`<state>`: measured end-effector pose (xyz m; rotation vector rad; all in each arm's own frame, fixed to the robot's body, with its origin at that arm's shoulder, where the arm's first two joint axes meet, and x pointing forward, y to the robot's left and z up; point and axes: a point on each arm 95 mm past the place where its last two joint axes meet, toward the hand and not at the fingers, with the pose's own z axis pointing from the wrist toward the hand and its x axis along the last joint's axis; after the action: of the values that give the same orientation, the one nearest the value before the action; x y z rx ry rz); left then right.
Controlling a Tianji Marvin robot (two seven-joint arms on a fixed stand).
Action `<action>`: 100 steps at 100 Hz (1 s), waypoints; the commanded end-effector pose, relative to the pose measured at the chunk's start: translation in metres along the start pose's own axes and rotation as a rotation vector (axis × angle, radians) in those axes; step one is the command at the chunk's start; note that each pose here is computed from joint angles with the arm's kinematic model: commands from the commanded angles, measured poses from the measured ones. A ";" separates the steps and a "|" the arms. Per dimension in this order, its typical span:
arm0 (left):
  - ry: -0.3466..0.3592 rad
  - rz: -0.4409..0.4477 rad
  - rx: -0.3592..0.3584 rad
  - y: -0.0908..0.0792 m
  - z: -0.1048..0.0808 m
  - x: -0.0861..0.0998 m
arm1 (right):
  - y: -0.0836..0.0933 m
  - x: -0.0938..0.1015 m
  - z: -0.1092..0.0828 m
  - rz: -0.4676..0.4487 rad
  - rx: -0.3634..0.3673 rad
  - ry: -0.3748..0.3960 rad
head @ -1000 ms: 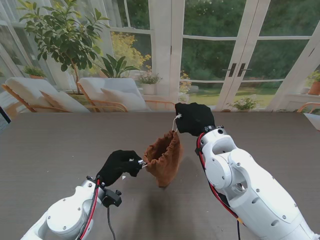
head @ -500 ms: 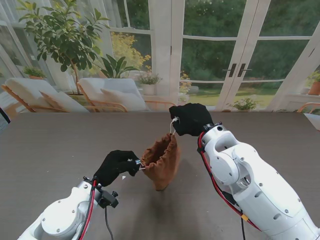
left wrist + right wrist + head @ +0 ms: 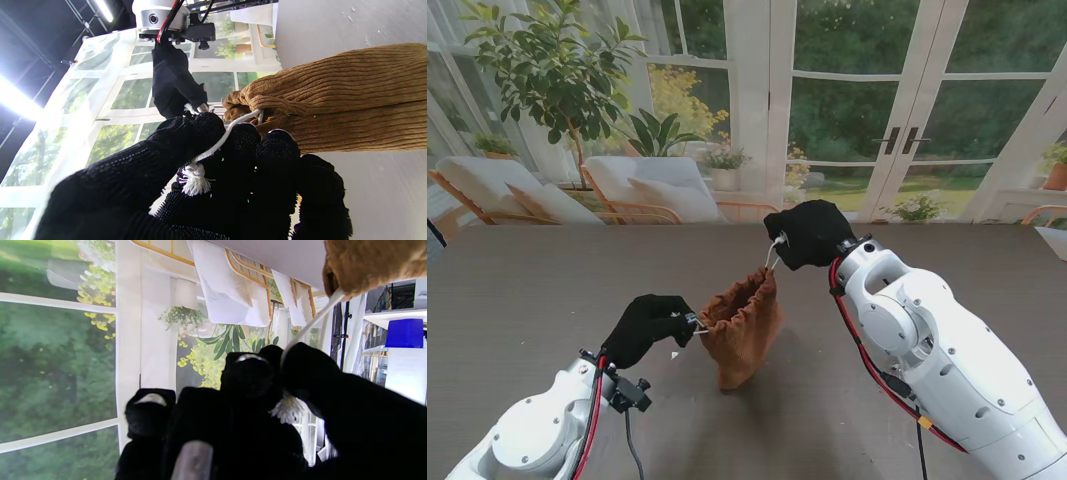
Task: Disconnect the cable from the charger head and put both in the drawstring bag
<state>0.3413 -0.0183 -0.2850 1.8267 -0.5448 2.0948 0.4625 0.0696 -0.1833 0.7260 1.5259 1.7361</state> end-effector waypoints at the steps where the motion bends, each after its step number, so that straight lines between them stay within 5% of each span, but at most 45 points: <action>1: 0.014 -0.004 -0.024 0.002 0.000 0.004 | 0.000 -0.003 0.000 -0.020 0.014 0.006; 100: 0.053 -0.017 -0.090 0.000 -0.010 0.013 | -0.007 -0.015 -0.001 -0.252 0.079 0.084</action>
<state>0.3332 -0.0114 -0.2767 1.7445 -0.5817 2.0762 0.4709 0.0584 -0.1876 0.4872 1.6481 1.5700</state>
